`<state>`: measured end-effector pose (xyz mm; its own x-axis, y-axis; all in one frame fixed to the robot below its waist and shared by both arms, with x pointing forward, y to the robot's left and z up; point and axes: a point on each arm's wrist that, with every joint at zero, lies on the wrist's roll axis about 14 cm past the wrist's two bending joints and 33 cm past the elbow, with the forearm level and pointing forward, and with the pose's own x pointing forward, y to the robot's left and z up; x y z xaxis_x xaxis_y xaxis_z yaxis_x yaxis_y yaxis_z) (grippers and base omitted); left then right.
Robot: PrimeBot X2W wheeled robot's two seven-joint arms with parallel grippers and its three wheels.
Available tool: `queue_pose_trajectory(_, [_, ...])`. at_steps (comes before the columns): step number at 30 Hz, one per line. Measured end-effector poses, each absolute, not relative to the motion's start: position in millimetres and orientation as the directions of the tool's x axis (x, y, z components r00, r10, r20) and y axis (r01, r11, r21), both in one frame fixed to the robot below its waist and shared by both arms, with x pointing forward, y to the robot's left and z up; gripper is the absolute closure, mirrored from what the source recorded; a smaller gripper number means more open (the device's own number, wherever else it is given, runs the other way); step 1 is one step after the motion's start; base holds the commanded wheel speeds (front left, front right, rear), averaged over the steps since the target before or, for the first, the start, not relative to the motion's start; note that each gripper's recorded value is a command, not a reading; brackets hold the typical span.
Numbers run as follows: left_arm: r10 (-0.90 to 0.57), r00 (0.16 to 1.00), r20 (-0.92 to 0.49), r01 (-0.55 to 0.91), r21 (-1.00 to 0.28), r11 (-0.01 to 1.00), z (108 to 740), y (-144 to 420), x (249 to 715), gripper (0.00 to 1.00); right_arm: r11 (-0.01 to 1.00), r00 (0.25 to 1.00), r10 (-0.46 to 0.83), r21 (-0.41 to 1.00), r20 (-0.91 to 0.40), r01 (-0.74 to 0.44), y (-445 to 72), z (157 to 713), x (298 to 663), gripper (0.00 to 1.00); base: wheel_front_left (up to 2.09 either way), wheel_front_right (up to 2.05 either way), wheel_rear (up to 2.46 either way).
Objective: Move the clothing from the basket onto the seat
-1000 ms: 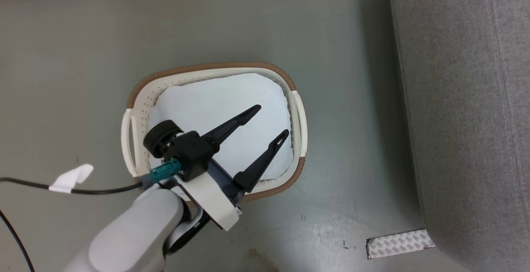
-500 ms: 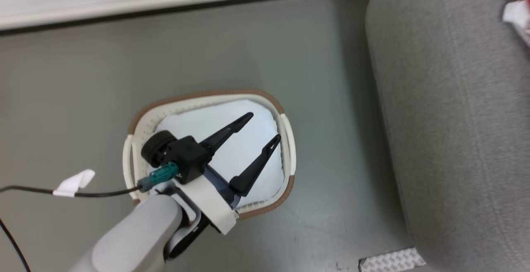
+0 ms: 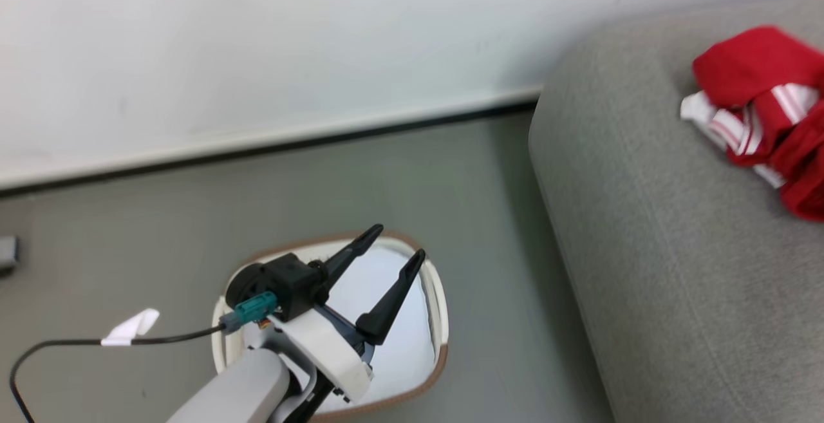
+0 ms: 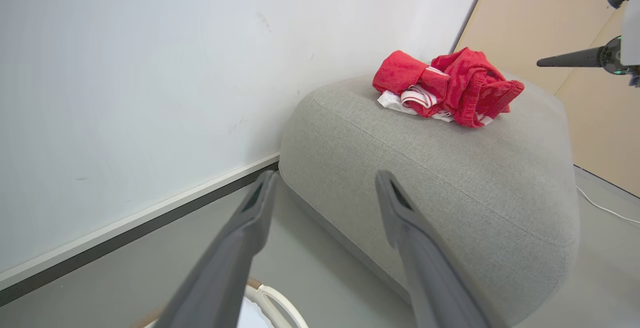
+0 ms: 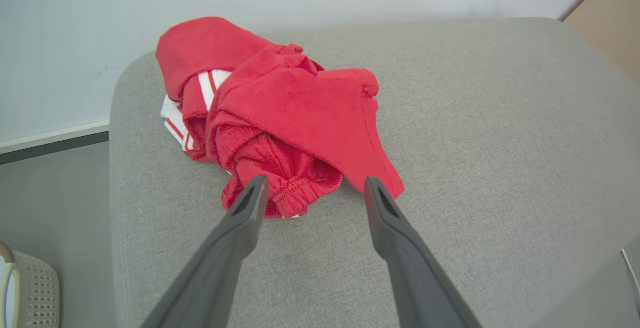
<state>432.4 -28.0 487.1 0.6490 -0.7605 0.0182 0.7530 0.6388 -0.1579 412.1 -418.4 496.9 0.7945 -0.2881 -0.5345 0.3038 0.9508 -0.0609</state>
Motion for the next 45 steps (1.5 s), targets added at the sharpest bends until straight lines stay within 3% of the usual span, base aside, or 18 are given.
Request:
queue_pose_trajectory(6, [-0.703,0.706,0.086,0.707,-0.132,0.694,525,-14,422,0.00,0.977,0.894,-0.198,-0.012,-0.401,0.211,-385,549,401,0.00,0.00,0.00,0.00])
queue_pose_trajectory(13, [-0.578,0.802,0.152,0.594,-0.102,0.798,557,27,416,0.00,0.997,0.993,-0.035,0.065,-0.116,0.043,-324,615,399,0.00,0.00,0.00,0.00])
queue_pose_trajectory(19, [-0.416,0.893,0.172,0.440,-0.133,0.888,564,82,418,0.00,0.992,0.995,0.080,0.096,0.055,-0.085,-271,633,408,0.00,0.00,0.00,0.00])
queue_pose_trajectory(29, [-0.125,0.981,0.150,0.154,-0.200,0.968,549,173,400,0.00,0.964,0.957,0.128,0.195,0.259,-0.182,-213,625,411,0.00,0.00,0.00,0.00])
queue_pose_trajectory(35, [-0.010,0.992,0.125,0.035,-0.200,0.979,534,206,378,0.00,0.950,0.959,0.147,0.236,0.244,-0.206,-183,585,404,0.00,0.00,0.00,0.00])
queue_pose_trajectory(45, [0.020,0.992,0.125,0.006,-0.209,0.978,524,213,360,0.00,0.929,0.963,0.232,0.262,0.137,-0.261,-132,530,389,0.00,0.00,0.00,0.00])
